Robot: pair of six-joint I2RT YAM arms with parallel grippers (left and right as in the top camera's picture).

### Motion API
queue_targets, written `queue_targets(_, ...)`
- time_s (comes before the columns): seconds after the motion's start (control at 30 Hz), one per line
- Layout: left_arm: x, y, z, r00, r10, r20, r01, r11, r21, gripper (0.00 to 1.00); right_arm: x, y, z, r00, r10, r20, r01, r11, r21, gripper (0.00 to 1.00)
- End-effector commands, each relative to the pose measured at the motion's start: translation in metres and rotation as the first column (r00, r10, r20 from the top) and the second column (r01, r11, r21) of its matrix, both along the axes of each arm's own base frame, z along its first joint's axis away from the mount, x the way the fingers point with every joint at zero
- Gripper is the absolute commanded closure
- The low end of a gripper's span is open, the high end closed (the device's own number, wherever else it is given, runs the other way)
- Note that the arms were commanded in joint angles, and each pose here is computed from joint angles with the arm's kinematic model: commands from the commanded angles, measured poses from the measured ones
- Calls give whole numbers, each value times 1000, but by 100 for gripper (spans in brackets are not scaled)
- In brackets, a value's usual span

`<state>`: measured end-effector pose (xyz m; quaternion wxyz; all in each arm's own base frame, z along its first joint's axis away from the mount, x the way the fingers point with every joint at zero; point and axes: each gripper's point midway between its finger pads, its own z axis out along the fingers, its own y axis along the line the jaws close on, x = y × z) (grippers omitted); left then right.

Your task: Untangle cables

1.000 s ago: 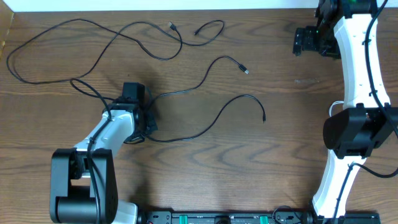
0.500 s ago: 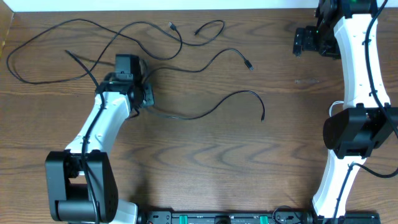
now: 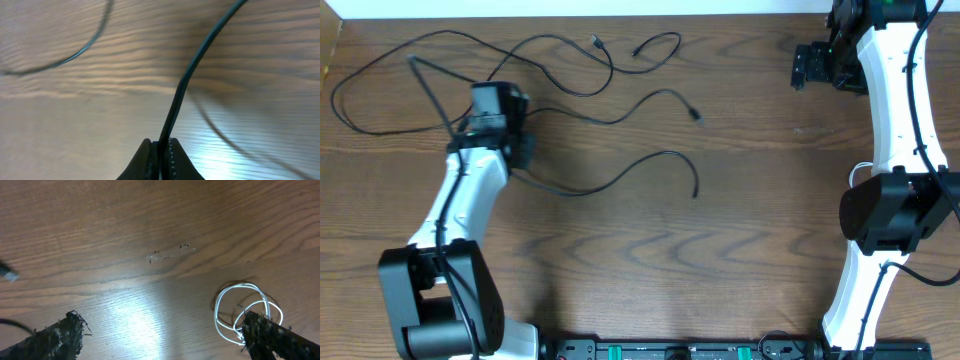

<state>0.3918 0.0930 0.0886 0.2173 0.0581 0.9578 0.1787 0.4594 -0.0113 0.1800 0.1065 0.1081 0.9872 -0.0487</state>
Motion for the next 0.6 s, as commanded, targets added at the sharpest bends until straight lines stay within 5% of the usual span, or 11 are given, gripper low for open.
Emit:
queue_targets(0.0,-7,46,12,997,71,17,-72,995,64,92,-1,-1,21,998,-12,55,12,1000,0,1)
queue_targets(0.23,-11,119,31,988,124,96,-138,978,159,92,-1,-1,21,998,-13,55,13,1000,0,1)
queue_targets(0.57,0,203,94,878,220,426,-338,915,223,92,-1,-1,21,998,-13,54,13,1000,0,1)
